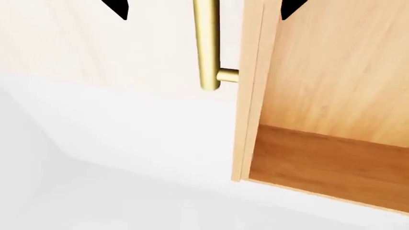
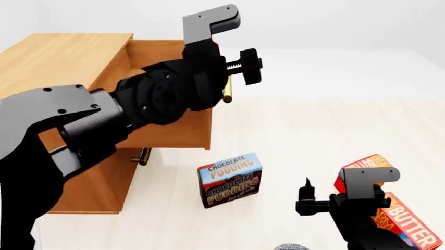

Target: Put the bowl in the top drawer of the cabinet.

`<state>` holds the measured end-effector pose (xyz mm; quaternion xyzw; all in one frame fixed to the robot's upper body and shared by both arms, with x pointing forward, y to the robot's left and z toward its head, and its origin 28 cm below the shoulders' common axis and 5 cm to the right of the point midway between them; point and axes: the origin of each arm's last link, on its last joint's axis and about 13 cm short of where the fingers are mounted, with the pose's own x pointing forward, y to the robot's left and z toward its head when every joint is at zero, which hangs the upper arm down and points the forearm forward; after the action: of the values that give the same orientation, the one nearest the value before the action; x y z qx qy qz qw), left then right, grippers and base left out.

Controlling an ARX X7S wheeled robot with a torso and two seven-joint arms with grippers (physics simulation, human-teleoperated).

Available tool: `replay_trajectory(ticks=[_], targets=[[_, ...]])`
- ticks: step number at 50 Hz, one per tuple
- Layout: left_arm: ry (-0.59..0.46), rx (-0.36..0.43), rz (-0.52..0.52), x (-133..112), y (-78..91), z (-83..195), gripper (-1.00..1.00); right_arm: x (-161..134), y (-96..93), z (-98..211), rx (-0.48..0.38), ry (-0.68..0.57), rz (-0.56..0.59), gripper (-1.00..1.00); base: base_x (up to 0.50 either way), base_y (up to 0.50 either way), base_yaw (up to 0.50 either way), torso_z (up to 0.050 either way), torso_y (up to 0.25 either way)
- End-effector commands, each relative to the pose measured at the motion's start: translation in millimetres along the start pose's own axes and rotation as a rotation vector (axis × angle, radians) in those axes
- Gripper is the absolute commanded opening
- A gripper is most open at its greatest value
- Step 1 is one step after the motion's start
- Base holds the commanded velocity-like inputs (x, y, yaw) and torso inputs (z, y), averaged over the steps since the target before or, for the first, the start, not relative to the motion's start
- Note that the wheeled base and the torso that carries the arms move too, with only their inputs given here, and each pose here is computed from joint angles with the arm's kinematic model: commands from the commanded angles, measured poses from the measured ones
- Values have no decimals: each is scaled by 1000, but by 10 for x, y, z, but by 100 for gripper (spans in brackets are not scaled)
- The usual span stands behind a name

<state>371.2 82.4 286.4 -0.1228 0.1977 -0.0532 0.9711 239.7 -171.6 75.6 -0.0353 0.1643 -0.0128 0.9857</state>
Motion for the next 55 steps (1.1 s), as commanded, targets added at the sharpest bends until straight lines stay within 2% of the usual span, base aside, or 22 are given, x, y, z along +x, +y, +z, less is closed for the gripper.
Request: replay_trajectory(ticks=[1,6,13,19,24,33,43,48,55], targets=[[-139,143,-321,-620,-579,32,100,16,42,7,-5,2,6,100,0,-5,-8,0,0],[-253,199,-285,-712,-584,125,100,10,52,18,-11,-1,11,100,0,-4,-6,0,4],[-335,234,-273,-797,-570,161,100,16,44,11,-11,2,11,100,0,0,0,0,0],[-350,259,-304,-942,-499,53,100,41,33,11,0,2,5,100,0,0,0,0,0],[-348,275,-328,-1060,-359,-71,100,67,-21,65,26,-14,-31,100,0,0,0,0,0],[-208,243,-454,-1238,3,-484,100,19,-148,344,70,-95,-122,100,0,0,0,0,0],[-117,241,-580,-1636,400,-873,100,33,-186,463,41,-125,-185,100,0,0,0,0,0],[-63,218,-601,-1653,604,-1077,100,83,-205,454,51,-125,-197,100,0,0,0,0,0],[23,202,-598,-1560,797,-1353,100,132,-202,437,61,-122,-199,100,0,0,0,0,0]])
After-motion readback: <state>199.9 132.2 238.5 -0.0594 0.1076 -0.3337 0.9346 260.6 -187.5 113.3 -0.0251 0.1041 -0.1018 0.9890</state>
